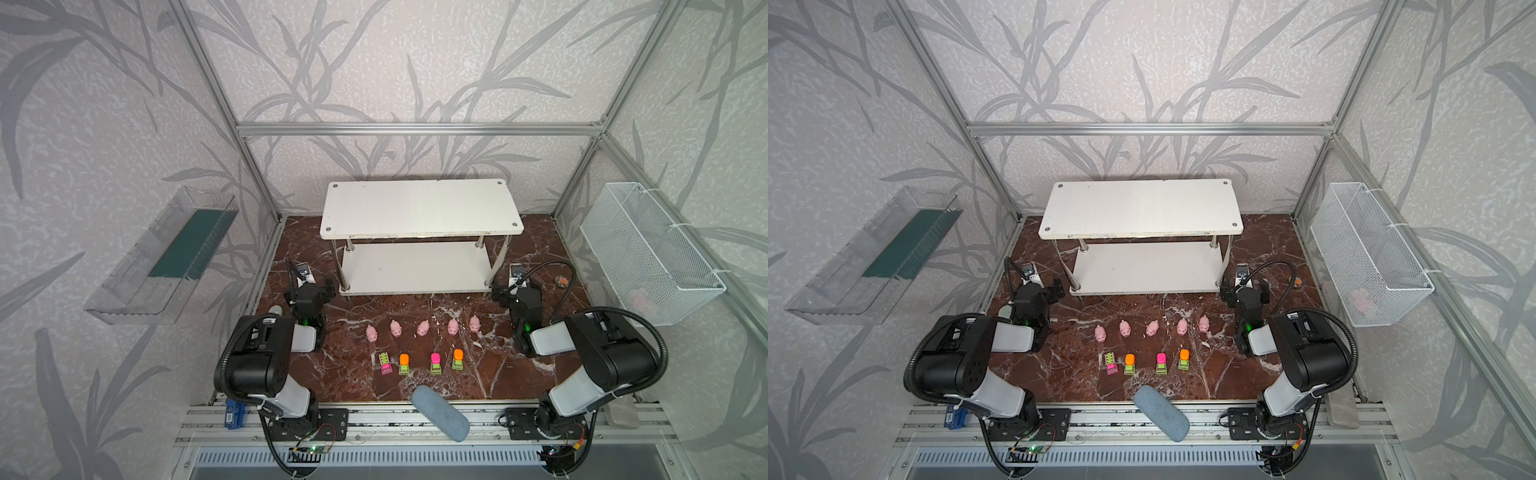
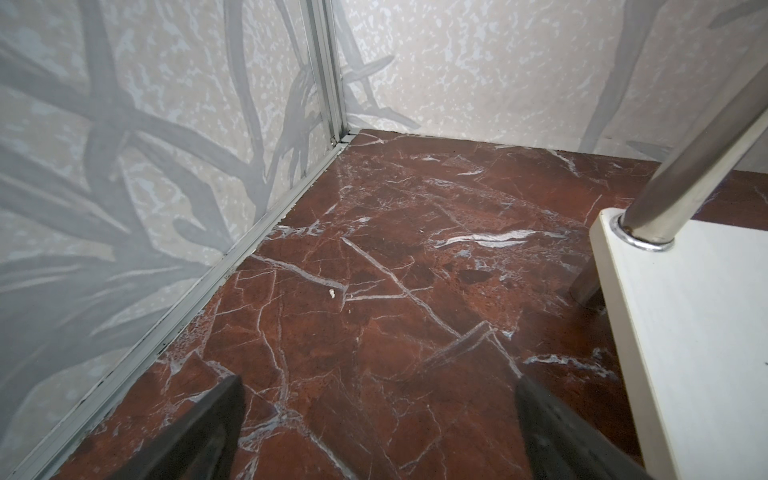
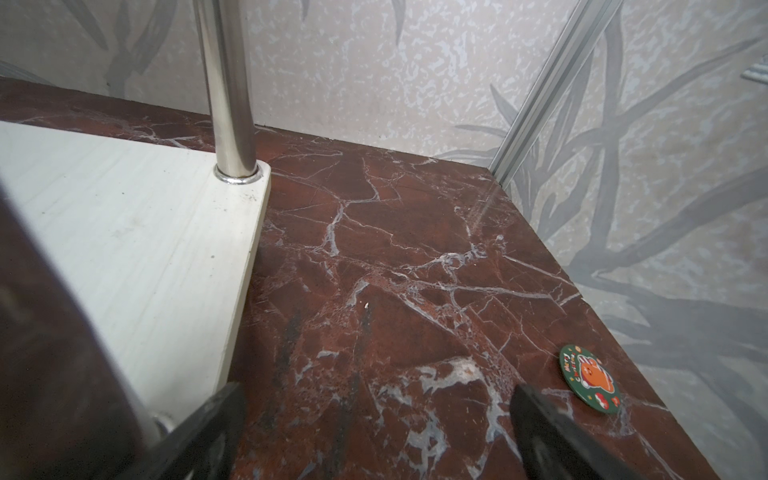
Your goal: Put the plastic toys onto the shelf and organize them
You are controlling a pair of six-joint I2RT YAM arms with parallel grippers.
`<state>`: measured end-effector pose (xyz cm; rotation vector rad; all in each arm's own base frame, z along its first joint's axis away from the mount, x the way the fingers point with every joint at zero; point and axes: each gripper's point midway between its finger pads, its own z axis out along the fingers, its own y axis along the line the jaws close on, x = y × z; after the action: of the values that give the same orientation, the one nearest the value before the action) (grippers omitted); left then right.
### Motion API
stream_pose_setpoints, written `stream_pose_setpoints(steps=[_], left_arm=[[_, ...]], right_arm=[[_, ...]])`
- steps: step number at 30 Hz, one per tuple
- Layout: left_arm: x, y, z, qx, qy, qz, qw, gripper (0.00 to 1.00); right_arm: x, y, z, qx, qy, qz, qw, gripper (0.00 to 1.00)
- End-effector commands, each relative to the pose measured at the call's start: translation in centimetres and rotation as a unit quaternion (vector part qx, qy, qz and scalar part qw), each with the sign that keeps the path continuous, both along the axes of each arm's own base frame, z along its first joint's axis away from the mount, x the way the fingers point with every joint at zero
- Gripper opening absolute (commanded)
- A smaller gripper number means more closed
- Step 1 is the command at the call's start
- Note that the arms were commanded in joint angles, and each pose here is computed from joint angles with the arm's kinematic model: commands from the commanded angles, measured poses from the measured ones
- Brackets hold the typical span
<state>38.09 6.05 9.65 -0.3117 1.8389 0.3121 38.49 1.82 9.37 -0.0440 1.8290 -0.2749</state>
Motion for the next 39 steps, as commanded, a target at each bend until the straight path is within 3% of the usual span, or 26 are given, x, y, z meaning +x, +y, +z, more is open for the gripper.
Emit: stream_pose_setpoints(steps=[1,5,12,17,22,31,39], left_arm=[[0.5,0.1,0.3,0.003,-0.003,0.003,1.000,0.99],[0.4,-0.1,1.0,0.005,-0.011,-0.004,1.000,0.98],[-0.5,-0.4,6.0,0.029,-0.013,0.014,0.999,0.89],[-1.4,-0.4,8.5,-0.025,-0.043,0.040,0.998,0.87],[-3.9,0.4,7.3,-0.059,-0.040,0.105,0.992,0.86],[-8.3,-1.4,6.4,-0.127,0.002,0.118,0.985,0.85],[-10.9,-3.0,6.4,-0.204,0.022,0.091,0.974,0.84]], right_arm=[[0.6,0.7,0.6,0.010,-0.006,0.015,1.000,0.99],[0.5,0.3,1.3,0.015,-0.010,0.004,1.000,0.99],[0.7,0.4,5.3,0.015,0.001,0.010,1.000,0.97],[-0.4,-0.1,6.7,0.033,-0.005,-0.006,0.999,0.95],[-2.5,-0.6,7.1,0.066,0.010,-0.022,0.998,0.94],[-8.3,-0.4,6.9,0.124,0.055,-0.033,0.990,0.93],[-11.7,2.3,5.4,0.191,0.108,0.010,0.976,0.90]])
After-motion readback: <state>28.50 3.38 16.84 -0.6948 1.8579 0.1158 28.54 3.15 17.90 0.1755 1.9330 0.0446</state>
